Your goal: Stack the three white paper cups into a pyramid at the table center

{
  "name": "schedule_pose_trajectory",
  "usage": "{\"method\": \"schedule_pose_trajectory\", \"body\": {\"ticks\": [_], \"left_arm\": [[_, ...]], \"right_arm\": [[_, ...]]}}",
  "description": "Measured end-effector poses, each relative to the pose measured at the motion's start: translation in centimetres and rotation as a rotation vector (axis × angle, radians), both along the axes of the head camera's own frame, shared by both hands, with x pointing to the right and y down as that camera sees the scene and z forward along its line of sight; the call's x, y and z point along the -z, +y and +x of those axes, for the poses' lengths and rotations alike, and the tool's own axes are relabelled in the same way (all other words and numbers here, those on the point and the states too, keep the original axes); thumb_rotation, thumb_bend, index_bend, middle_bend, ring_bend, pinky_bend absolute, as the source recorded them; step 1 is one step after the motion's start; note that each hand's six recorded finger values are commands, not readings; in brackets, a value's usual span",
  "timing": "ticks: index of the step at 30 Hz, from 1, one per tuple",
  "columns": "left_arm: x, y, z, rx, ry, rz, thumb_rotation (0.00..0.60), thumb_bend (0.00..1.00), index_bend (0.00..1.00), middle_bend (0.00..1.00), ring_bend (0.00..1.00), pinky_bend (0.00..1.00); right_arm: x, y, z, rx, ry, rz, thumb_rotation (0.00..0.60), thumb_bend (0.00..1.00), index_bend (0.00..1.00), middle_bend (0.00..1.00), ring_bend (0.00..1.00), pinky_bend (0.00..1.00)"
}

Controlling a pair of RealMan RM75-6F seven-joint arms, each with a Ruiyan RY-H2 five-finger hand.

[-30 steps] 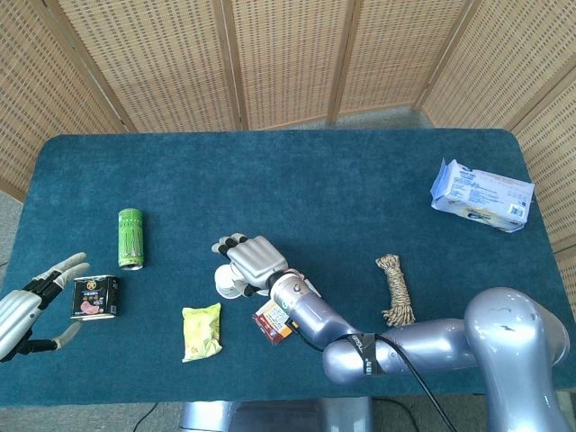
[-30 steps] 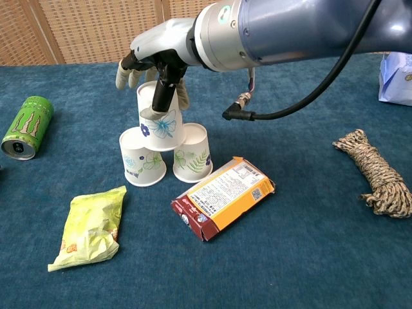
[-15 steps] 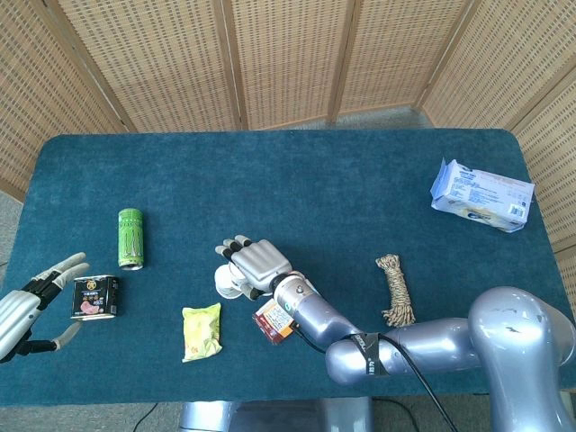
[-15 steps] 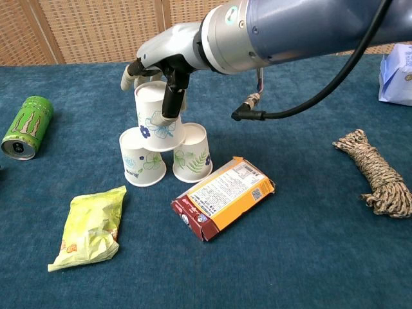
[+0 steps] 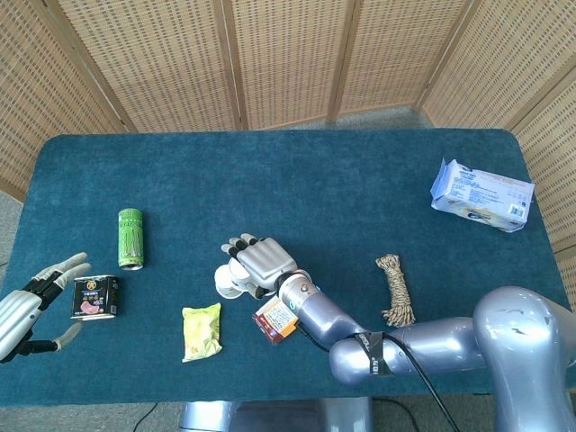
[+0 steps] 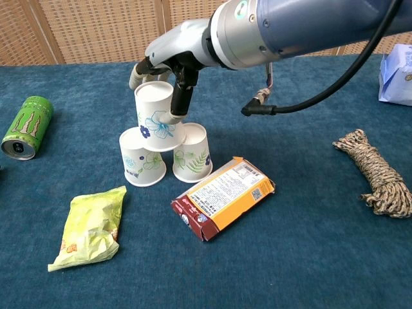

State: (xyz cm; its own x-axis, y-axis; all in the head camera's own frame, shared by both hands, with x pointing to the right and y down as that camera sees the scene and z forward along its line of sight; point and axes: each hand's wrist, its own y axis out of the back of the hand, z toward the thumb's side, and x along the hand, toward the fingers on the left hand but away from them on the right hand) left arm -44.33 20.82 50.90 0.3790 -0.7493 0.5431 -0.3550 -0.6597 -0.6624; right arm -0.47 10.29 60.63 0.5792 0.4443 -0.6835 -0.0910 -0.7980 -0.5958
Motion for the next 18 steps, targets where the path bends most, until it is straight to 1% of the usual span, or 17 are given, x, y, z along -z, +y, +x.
{"method": "schedule_pose_trajectory", "body": {"ticks": [5,11,18], "left_arm": [[0.0,0.0,0.0,-0.003,-0.001,-0.001,0.600,0.44,0.00,0.00,0.00,0.08],[0.1,0.0,0.2,-0.008,0.001,0.000,0.600,0.44,0.00,0.00,0.00,0.07],[0.1,-0.1,0.4,-0.013,0.005,0.000,0.600,0.44,0.00,0.00,0.00,0.06]], "right_arm": [[-0.2,-0.3,0.5,-0.005,0.022,0.009,0.600,0.48,0.00,0.00,0.00,0.25],[-0.2,-0.6,1.1,-0.002,0.045,0.021,0.600,0.48,0.00,0.00,0.00,0.21],[-0.2,-0.9,2.5,-0.001,0.085,0.032,0.600,0.50,0.00,0.00,0.00,0.21]]}}
